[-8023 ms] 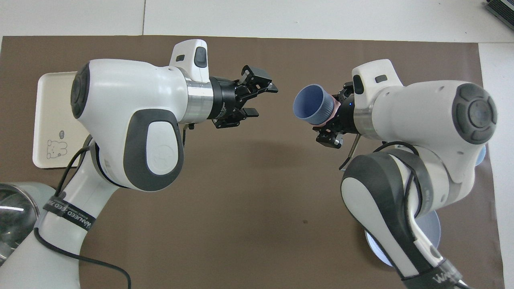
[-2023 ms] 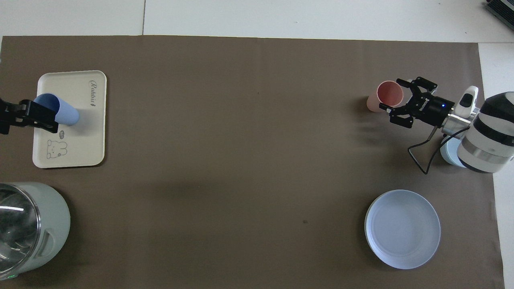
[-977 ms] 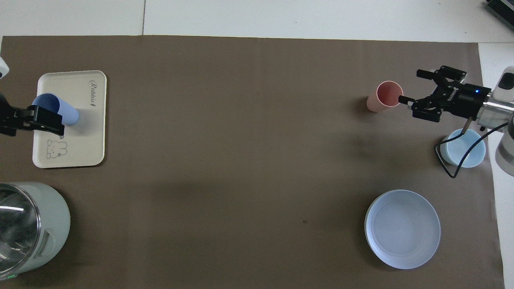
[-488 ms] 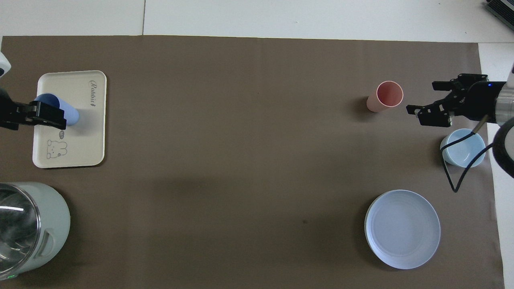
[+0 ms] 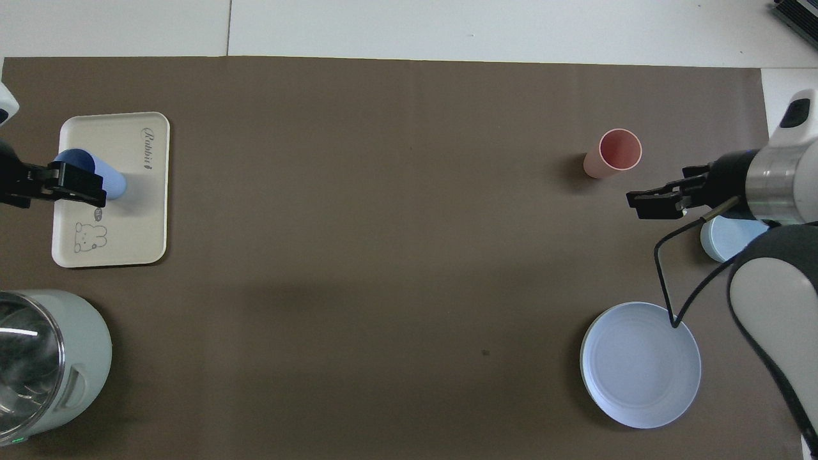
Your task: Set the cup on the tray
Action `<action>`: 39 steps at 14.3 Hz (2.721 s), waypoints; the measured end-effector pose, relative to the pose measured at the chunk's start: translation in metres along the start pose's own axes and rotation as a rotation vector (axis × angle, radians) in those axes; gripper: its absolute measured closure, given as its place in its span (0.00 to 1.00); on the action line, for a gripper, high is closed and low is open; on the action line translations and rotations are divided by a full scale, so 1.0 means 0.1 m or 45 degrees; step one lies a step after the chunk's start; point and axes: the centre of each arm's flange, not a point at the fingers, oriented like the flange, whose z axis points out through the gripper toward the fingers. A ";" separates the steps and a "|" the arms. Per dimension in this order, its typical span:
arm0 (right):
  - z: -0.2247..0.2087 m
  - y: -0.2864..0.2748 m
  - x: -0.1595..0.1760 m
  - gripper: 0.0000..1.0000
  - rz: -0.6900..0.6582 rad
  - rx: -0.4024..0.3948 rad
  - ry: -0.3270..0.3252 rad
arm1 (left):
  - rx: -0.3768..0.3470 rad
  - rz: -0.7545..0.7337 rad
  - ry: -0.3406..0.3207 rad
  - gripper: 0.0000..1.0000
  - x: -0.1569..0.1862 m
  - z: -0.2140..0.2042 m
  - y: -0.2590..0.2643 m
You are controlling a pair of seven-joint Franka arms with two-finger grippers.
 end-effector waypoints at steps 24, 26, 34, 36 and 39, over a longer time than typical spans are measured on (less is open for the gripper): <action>-0.98 0.45 -0.29 0.00 0.413 -0.136 -0.341 | 0.000 -0.005 -0.009 0.00 -0.02 0.03 -0.02; -0.98 0.45 -0.30 0.00 0.428 -0.129 -0.350 | 0.000 -0.005 -0.009 0.00 -0.02 0.03 -0.02; -0.98 0.45 -0.30 0.00 0.431 -0.130 -0.348 | 0.000 -0.005 -0.009 0.00 -0.02 0.03 -0.02; -0.97 0.45 -0.30 0.00 0.431 -0.130 -0.348 | 0.000 -0.005 -0.009 0.00 -0.02 0.03 -0.02; -0.97 0.45 -0.30 0.00 0.431 -0.130 -0.348 | 0.001 -0.005 -0.008 0.00 -0.02 0.03 -0.02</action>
